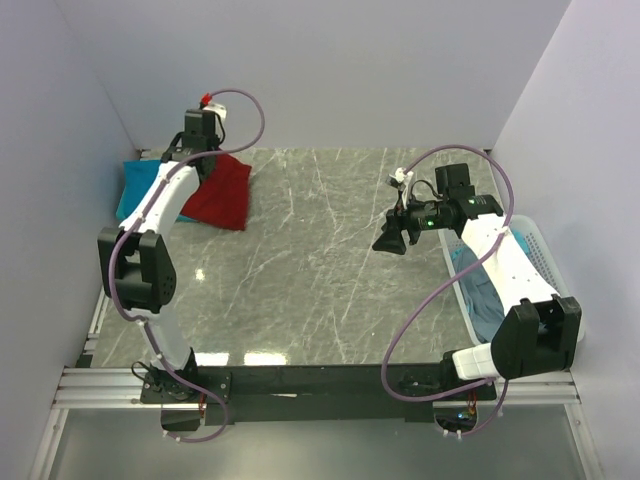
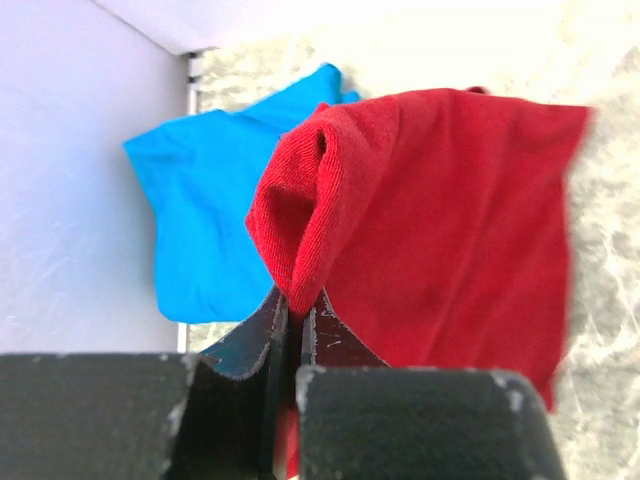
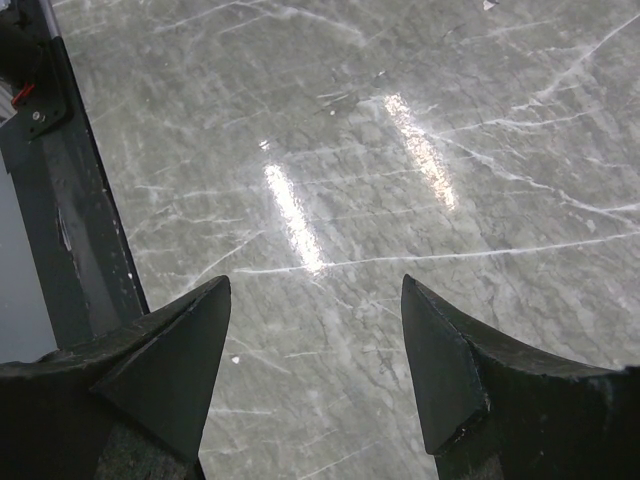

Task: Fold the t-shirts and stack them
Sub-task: Neatly place the folded tshirt to the corner

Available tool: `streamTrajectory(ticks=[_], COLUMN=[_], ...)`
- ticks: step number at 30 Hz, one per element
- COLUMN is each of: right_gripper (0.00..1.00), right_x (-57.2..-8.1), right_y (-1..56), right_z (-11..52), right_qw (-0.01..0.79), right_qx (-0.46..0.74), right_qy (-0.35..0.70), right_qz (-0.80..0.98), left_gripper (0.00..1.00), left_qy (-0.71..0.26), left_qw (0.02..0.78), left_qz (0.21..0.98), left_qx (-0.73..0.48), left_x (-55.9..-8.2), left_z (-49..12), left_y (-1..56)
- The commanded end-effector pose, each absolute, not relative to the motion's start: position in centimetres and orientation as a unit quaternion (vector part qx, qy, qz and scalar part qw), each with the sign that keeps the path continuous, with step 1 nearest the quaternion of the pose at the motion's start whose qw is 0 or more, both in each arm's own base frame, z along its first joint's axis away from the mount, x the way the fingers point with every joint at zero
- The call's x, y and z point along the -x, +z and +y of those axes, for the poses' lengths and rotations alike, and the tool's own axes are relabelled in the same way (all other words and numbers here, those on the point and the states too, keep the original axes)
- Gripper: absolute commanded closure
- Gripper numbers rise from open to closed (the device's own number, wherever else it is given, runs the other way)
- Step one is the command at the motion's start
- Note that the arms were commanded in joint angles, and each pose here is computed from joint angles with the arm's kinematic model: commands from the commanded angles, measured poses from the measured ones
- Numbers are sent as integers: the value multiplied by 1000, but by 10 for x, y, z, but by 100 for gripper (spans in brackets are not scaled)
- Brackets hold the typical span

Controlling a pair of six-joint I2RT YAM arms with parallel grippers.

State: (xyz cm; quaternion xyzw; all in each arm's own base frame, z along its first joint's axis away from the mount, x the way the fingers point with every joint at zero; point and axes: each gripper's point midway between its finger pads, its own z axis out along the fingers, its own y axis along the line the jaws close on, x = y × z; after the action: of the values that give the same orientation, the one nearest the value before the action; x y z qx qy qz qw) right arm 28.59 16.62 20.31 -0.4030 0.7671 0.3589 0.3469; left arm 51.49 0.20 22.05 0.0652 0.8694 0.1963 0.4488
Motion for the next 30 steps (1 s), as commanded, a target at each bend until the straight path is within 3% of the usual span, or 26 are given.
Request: streamTrajectory(ticks=[1, 30], right_gripper=[25, 25], right_x=[-288, -288], right_y=[210, 206], right_z=[165, 165], right_qw=[363, 357], right_qx=[409, 411], right_qy=[355, 355], right_qz=[759, 760], left_gripper=[100, 100], left_qy=[207, 223], left_qw=[508, 566], left_qz=[835, 793], left_qx=[-47, -32], left_x=[-519, -514], left_z=[10, 23], left_y=[282, 358])
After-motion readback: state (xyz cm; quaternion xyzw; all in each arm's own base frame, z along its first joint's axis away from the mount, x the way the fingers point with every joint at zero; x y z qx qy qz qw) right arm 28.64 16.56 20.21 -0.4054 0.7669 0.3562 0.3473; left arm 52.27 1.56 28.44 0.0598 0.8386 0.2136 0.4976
